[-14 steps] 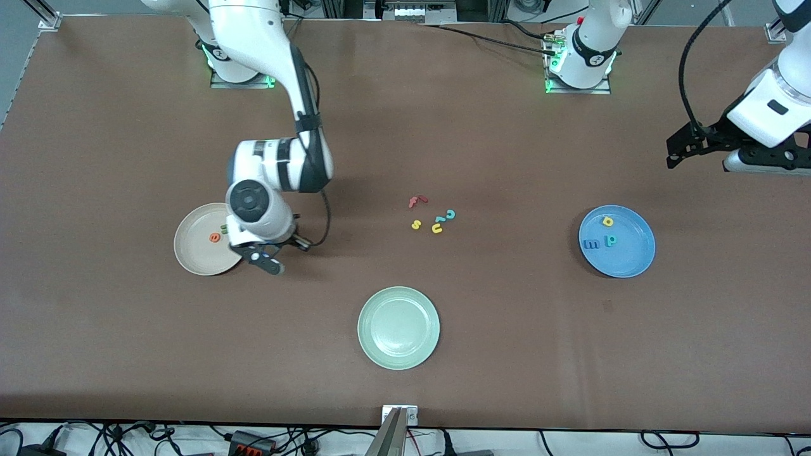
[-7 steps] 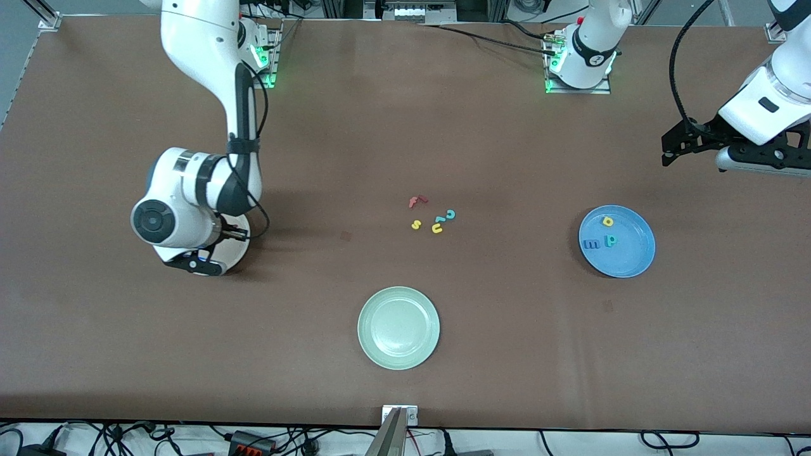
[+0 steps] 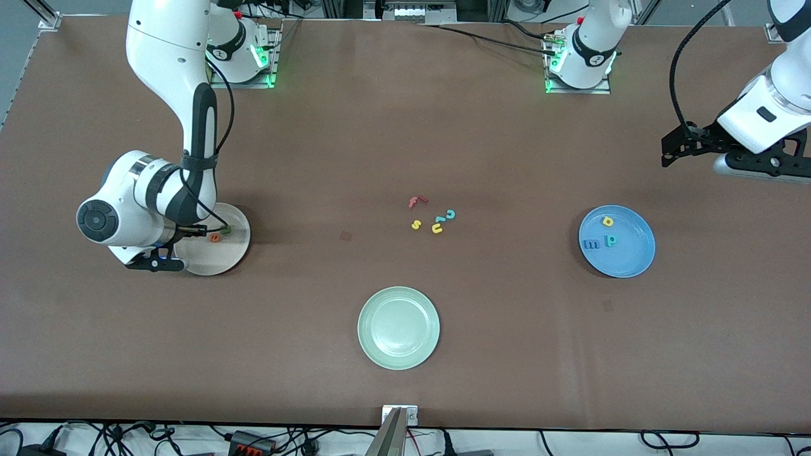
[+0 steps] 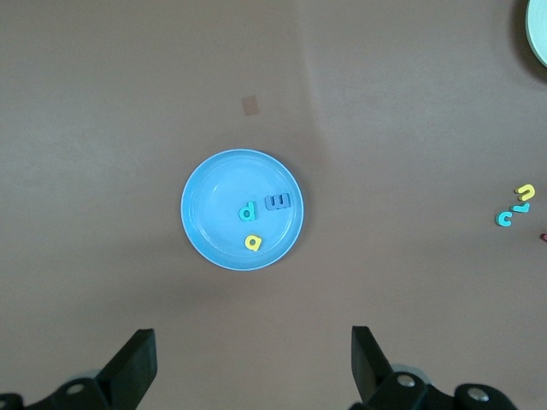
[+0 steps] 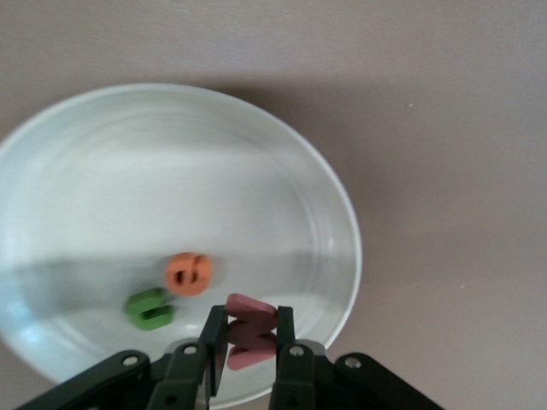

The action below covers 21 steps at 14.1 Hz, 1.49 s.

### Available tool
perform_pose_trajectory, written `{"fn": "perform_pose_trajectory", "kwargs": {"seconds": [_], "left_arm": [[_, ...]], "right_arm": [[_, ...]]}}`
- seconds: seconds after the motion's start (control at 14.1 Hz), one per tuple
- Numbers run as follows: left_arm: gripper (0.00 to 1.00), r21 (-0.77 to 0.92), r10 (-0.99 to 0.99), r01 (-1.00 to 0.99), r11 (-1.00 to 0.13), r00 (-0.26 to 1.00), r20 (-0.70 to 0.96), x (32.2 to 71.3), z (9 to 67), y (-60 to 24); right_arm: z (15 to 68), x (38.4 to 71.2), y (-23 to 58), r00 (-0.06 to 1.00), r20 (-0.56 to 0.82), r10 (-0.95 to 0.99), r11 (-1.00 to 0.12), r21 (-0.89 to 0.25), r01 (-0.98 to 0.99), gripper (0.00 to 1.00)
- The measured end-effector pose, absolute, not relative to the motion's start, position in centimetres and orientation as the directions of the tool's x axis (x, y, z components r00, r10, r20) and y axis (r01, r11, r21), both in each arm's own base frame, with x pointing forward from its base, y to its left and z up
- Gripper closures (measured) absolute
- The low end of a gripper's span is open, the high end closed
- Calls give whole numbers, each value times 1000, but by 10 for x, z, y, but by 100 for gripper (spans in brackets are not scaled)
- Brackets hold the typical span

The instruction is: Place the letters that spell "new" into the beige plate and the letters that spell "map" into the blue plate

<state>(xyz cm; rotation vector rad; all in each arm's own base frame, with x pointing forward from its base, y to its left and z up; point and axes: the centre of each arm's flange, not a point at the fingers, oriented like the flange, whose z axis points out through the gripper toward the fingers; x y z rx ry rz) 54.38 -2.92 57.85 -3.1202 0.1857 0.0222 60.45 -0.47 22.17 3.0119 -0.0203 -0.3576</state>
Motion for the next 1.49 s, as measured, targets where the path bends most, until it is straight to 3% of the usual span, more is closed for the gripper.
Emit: {"fn": "perform_pose_trajectory", "kwargs": {"seconds": [0.14,0.64,0.99,1.49], "left_arm": [[0,-14,-121,-122,-992,993,-13,544,579,-31],[0,-12,-127,-127,-992,992,-12,544,580,-33],[0,-12,-129,-130,-992,992,-12,544,580,-35],[0,-12,-133,-133,-991,991,-12,544,580,-37]], "right_arm": [[212,602,-7,972,-232,-18,-994,111,8,70],[234,621,2,985,-172,-4,-995,101,14,0],[258,640,4,993,-115,-5,-997,77,4,0],[342,670,63,997,-38,-62,-998,18,-62,0]]}}
